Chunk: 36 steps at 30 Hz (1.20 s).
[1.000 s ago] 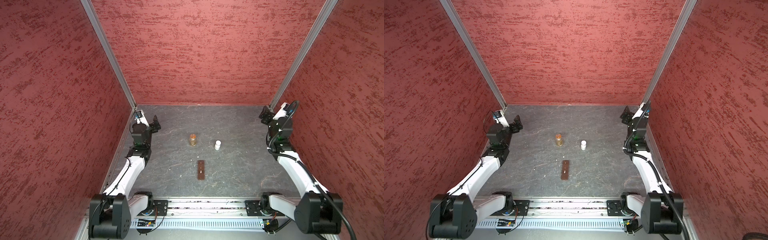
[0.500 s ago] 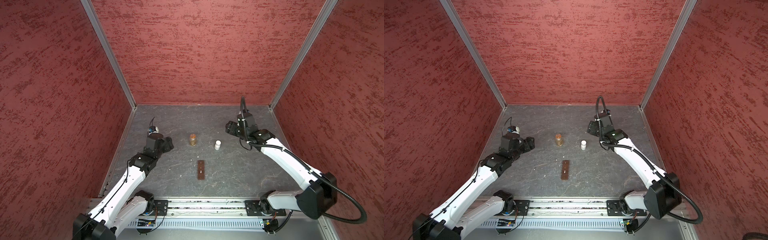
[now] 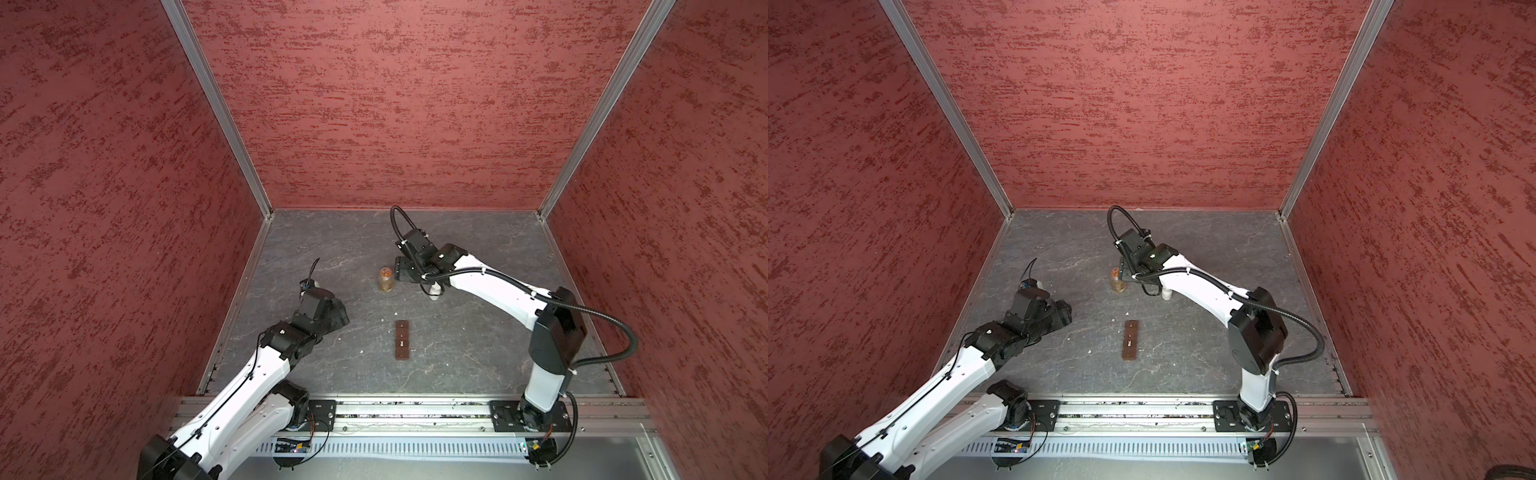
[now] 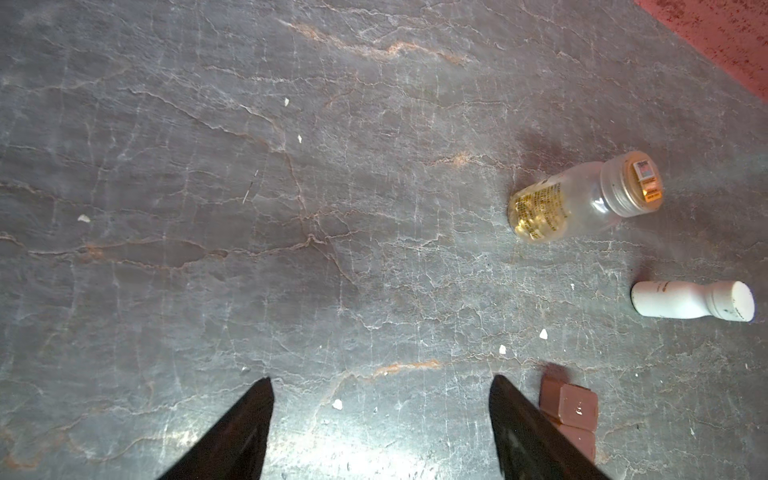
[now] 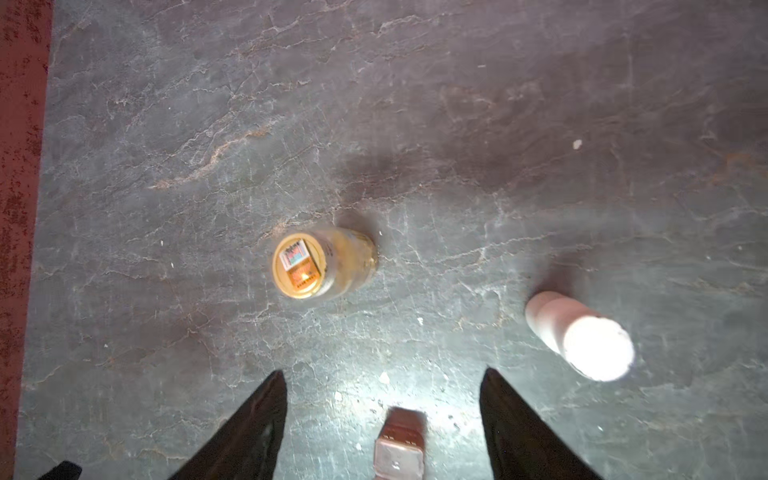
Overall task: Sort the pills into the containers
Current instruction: 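Reach the right gripper toward the red pill organizer while the left arm rises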
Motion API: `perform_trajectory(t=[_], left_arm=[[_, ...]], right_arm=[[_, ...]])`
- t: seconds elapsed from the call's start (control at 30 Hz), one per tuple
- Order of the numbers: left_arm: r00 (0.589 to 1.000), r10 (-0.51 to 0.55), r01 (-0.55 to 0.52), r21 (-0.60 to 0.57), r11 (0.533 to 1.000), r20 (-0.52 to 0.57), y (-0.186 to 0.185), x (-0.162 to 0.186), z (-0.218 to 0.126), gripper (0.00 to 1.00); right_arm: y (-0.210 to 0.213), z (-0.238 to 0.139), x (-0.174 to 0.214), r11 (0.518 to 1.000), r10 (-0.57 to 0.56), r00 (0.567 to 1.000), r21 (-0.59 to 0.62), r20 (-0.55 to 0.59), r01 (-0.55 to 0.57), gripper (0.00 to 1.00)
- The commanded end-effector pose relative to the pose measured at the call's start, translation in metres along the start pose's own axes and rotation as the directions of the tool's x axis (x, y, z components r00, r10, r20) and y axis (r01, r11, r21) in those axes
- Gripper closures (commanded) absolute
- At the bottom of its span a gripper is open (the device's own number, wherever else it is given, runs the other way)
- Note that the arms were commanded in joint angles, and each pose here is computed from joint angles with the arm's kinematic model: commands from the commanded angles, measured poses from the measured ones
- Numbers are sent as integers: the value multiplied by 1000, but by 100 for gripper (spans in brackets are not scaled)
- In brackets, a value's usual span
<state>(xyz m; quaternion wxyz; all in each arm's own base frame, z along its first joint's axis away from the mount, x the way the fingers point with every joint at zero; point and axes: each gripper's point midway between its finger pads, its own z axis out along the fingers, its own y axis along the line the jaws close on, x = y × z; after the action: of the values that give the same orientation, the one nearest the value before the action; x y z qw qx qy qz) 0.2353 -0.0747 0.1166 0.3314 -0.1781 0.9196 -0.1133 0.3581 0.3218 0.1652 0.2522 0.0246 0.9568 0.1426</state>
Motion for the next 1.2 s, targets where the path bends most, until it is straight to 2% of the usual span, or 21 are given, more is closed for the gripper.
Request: perform_trajectory(t=[0.0,0.37,0.53,0.83,1.17], left_arm=[[1000,-18,18,0,1000,-3,2,4,1,17],[1000,-15,15,-20,1000,-18,10,14,11,14],[999,-15,15,-23,1000,-28,12,18,12,14],[999,-20,19,-24,1000,-31,15,20,7,13],[999,-19,18,-23,1000,-48,18,25,6,13]], right_arm=[[5,2,1,999,-16,999,52,-29,17,25],[33,36,1,997,-56,993,56,-99,62,22],[35,46,13,993,-66,986,86,-153,80,21],[21,35,64,985,-58,972,148,-229,94,18],[-8,31,133,986,27,942,165,-333,31,16]])
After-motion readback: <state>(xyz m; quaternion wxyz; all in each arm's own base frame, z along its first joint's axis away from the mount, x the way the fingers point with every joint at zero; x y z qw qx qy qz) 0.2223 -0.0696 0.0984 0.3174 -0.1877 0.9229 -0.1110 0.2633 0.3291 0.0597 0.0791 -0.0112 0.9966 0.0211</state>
